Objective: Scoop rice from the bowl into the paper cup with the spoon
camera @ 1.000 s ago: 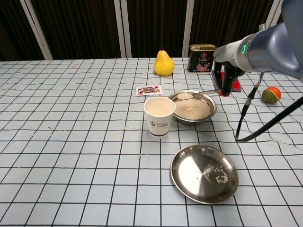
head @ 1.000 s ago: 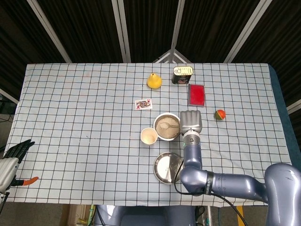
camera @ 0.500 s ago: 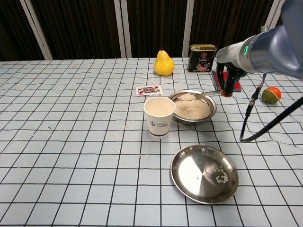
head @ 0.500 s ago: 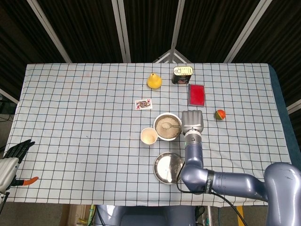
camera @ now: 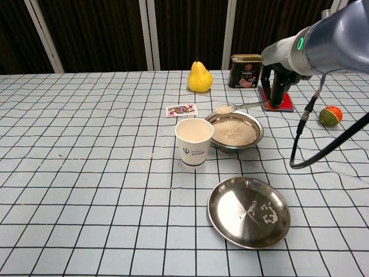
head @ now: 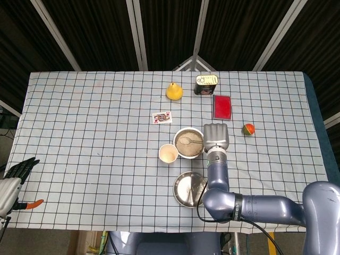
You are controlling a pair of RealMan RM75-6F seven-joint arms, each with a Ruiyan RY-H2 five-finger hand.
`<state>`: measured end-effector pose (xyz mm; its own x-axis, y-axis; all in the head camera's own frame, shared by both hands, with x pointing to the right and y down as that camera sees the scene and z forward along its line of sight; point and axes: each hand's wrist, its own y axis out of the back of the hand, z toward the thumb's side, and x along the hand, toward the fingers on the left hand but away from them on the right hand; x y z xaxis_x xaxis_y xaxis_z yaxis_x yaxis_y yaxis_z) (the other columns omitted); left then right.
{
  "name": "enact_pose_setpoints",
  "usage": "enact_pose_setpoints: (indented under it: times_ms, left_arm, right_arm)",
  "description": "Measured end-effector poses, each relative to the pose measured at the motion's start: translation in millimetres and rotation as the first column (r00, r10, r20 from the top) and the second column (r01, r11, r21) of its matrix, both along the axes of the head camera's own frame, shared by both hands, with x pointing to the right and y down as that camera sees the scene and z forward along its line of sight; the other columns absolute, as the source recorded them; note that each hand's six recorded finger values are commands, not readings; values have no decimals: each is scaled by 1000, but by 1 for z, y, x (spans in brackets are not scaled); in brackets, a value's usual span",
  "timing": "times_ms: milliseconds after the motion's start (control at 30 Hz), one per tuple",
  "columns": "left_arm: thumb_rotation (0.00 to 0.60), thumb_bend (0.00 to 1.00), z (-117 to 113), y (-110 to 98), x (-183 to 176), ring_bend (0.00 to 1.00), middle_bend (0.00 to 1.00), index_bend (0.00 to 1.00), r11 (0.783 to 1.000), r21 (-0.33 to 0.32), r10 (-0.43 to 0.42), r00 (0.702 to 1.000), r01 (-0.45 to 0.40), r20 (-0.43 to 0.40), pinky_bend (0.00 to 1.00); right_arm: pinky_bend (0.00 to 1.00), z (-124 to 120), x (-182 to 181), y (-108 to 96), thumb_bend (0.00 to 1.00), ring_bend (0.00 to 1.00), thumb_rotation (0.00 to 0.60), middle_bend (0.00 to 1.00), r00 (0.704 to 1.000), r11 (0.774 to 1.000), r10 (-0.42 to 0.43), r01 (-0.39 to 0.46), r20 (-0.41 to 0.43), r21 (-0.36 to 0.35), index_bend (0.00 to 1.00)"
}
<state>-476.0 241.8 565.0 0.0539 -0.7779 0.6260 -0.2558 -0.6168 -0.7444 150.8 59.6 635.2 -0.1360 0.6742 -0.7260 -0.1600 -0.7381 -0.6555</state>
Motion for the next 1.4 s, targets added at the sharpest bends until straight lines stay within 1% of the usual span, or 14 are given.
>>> enact_pose_setpoints:
  times_ms: [167, 367, 733, 1000, 1200, 1400]
  left_arm:
    - [600, 21, -1, 0, 0, 0, 0, 0, 1000, 3, 3, 1000, -3, -2, 0]
    - [600, 21, -2, 0, 1, 0, 0, 0, 1000, 6, 6, 1000, -6, -7, 0]
    - [600, 21, -3, 1, 1, 0, 0, 0, 1000, 9, 11, 1000, -11, -16, 0]
    - [600, 21, -3, 0, 1, 0, 0, 0, 1000, 6, 10, 1000, -10, -26, 0]
    - [600, 21, -4, 0, 1, 0, 0, 0, 1000, 6, 13, 999, -13, -31, 0]
    - [600, 21, -4, 1, 1, 0, 0, 0, 1000, 5, 14, 999, -14, -35, 0]
  right_arm:
    - [981, -8, -7, 3, 542, 999, 600, 965, 1000, 1000, -14, 14, -1, 8, 675]
    - [981, -11, -17, 10, 543, 999, 600, 965, 999, 999, -33, 33, -3, 11, 675]
    - [981, -5, -36, 25, 543, 999, 600, 965, 997, 997, -77, 77, -20, 5, 675]
    - [980, -3, -46, 28, 545, 999, 600, 965, 993, 993, -115, 116, -38, 19, 675]
    - [980, 1, -49, 30, 547, 999, 600, 965, 983, 984, -166, 169, -73, 48, 675]
    - [981, 1, -54, 29, 547, 999, 600, 965, 967, 969, -224, 234, -117, 80, 675]
